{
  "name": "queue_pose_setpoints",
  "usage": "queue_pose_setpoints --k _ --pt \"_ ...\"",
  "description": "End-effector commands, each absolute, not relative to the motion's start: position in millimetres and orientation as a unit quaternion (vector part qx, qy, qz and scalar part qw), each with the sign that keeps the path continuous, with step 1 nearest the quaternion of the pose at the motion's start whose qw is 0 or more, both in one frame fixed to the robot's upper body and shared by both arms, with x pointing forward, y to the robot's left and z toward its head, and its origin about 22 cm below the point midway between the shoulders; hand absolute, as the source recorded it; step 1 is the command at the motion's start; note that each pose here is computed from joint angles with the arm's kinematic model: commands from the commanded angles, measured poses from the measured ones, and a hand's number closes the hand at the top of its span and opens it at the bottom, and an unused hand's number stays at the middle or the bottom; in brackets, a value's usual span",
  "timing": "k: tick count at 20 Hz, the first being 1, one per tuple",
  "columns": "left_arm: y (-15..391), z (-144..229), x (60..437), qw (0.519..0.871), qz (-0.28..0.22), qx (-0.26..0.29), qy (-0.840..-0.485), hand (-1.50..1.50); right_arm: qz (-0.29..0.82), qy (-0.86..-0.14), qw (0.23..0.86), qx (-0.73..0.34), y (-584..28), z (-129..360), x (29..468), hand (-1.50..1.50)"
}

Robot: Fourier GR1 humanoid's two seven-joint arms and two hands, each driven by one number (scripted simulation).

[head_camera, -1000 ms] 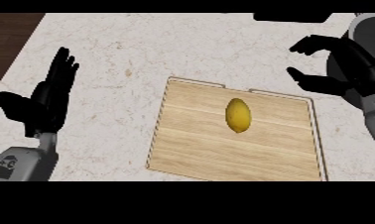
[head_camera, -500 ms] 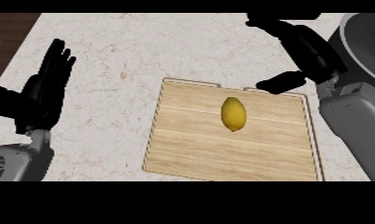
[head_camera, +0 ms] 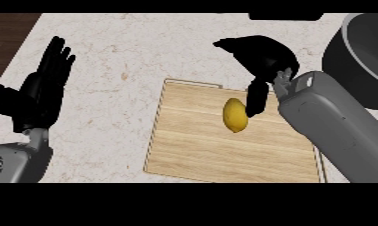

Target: Pick the lemon from the tray and place it in the pot

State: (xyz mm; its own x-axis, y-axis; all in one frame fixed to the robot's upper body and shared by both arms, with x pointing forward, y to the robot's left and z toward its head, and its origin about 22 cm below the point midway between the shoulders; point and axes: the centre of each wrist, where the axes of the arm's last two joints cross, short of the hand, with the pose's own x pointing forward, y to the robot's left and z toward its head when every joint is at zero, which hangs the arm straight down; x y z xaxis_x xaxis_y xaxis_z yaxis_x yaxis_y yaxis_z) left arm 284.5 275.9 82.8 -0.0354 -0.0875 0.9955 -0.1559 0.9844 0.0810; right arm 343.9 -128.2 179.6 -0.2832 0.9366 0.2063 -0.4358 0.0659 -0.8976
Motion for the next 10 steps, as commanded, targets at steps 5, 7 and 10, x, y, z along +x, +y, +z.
queue_pose_setpoints --k 5,7,10 --pt "272 79 291 0.682 0.031 0.099 -0.724 0.0 0.727 -0.324 0.548 -0.257 -58 145 332 -1.5" --pt "291 78 286 0.685 0.032 0.091 -0.723 0.0 0.73 -0.312 0.547 -0.264 -47 170 339 -1.5" --pt "288 84 285 0.691 0.034 0.088 -0.717 0.0 0.719 -0.302 0.566 -0.268 -54 150 336 -1.5"
